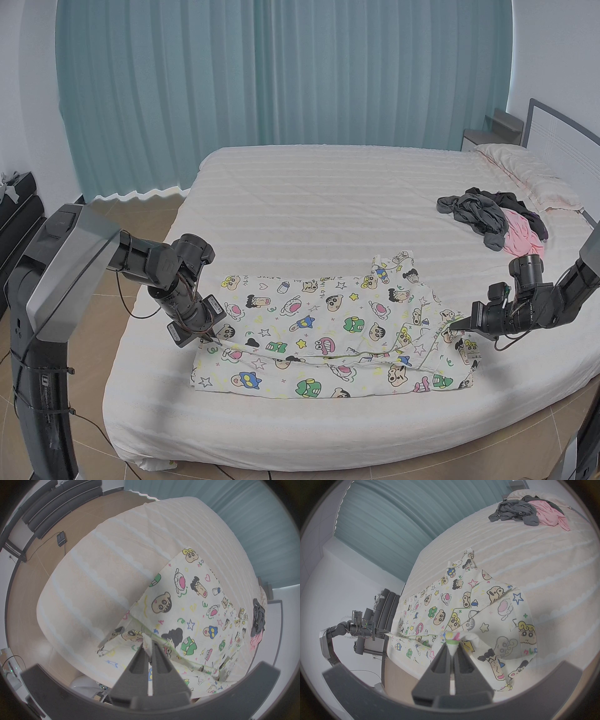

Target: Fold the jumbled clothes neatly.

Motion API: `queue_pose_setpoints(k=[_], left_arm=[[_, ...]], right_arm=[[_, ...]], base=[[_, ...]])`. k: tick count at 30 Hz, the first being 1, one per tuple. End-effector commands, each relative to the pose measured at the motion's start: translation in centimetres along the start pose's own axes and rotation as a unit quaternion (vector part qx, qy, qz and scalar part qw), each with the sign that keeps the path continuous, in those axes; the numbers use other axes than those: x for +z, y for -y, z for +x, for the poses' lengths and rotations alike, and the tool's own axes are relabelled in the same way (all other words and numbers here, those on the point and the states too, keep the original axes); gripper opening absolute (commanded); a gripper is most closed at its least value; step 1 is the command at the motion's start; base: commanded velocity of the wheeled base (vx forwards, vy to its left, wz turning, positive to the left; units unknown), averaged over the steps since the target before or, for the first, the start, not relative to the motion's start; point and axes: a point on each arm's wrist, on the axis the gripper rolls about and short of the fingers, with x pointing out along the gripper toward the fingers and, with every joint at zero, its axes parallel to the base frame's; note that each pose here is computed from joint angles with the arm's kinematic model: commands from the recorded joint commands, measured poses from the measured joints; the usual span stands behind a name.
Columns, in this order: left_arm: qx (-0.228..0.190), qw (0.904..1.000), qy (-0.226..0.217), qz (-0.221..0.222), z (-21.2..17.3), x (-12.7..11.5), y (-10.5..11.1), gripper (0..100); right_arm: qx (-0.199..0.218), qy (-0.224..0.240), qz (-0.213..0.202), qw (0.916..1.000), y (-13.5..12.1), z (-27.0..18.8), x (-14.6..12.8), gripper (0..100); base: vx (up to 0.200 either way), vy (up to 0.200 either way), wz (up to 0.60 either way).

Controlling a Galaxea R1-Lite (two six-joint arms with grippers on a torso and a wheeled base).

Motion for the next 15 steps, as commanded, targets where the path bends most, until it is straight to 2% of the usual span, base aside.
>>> queue_pose_setpoints(k=[1,8,15], left_arm=[[0.017,0.9998,-0.009,-0.012,2.2,0.7,-0.3,0],[0.036,0.9989,-0.016,-0.025,2.4,1.4,0.1,0],[0.038,0.9988,-0.014,-0.027,2.6,1.7,0.0,0]], right_arm=[[-0.004,-0.009,0.004,0.9999,0.3,1.4,0.0,0],[-0.011,0.002,0.003,0.9999,-0.4,2.6,0.9,0],[-0.026,0.022,0.017,0.9993,-1.0,3.0,1.8,0]], base=[[0.000,0.000,0.00],[0.000,0.000,0.00],[0.000,0.000,0.00]])
